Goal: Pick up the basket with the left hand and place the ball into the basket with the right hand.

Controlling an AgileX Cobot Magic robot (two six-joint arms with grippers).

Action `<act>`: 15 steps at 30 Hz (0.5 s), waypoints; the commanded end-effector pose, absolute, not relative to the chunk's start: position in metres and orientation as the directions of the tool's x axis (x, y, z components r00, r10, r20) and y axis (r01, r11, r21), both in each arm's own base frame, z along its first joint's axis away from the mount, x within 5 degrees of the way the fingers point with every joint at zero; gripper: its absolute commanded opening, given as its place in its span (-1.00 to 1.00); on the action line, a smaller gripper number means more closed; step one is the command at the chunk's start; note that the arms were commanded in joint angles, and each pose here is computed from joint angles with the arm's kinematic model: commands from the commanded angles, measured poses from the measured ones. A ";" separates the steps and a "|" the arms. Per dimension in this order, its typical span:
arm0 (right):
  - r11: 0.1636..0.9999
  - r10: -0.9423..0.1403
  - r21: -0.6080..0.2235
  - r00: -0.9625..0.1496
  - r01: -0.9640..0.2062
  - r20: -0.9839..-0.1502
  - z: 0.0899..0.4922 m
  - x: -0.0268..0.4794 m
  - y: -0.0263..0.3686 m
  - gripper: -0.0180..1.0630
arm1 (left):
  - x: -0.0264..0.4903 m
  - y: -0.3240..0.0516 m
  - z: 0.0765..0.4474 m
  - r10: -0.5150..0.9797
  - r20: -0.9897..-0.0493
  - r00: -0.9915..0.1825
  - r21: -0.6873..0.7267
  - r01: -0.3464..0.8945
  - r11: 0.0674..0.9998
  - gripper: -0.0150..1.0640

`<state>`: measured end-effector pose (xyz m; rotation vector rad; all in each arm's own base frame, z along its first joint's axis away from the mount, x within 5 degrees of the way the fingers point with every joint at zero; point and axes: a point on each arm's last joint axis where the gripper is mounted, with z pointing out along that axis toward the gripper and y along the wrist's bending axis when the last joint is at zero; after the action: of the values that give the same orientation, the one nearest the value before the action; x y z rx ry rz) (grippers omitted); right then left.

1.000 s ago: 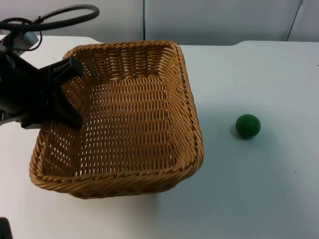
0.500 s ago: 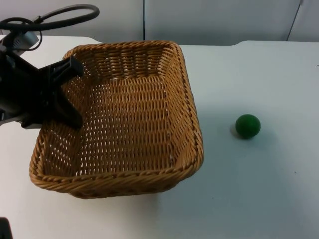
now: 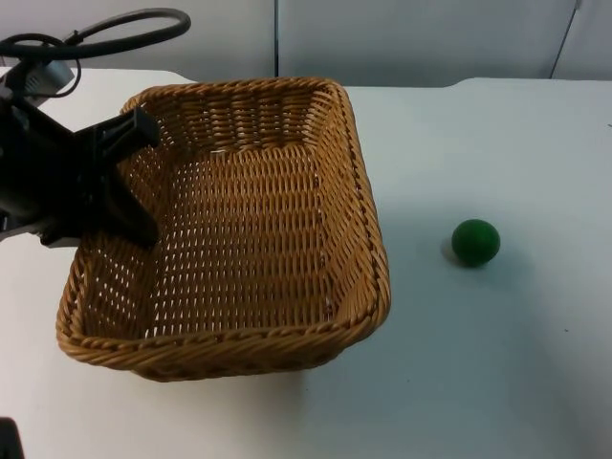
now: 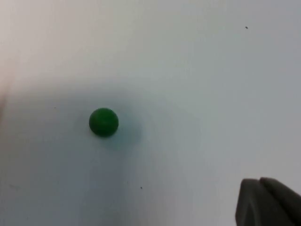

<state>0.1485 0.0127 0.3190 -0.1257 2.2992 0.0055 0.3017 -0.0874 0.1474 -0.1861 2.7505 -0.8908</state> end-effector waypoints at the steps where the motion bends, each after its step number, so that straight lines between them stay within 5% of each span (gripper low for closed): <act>1: 0.995 -0.091 -0.045 -0.684 -0.085 -0.723 0.319 0.173 0.014 -0.86 | 0.301 -0.089 0.152 -0.206 -0.196 -0.959 -0.607 -0.046 0.793 -0.97; 3: 0.995 -0.094 -0.046 -0.709 -0.087 -0.699 0.315 0.189 0.015 -0.74 | 0.301 -0.089 0.152 -0.206 -0.196 -0.959 -0.607 -0.046 0.793 -0.97; 7: 0.997 -0.053 0.010 -0.800 -0.073 -0.598 0.291 0.249 0.024 0.08 | 0.301 -0.089 0.152 -0.206 -0.196 -0.959 -0.607 -0.046 0.793 -0.97; 10: 0.997 -0.030 0.040 -0.833 -0.062 -0.553 0.277 0.268 0.028 0.30 | 0.301 -0.089 0.152 -0.206 -0.196 -0.959 -0.607 -0.046 0.793 -0.97; 15: 0.994 0.020 0.107 -0.862 -0.039 -0.506 0.242 0.298 0.036 0.32 | 0.301 -0.089 0.152 -0.206 -0.196 -0.959 -0.607 -0.046 0.793 -0.97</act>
<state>0.2925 0.0360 0.2408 -0.0247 2.6342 0.1414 0.3017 -0.0874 0.1474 -0.1830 2.7501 -0.8902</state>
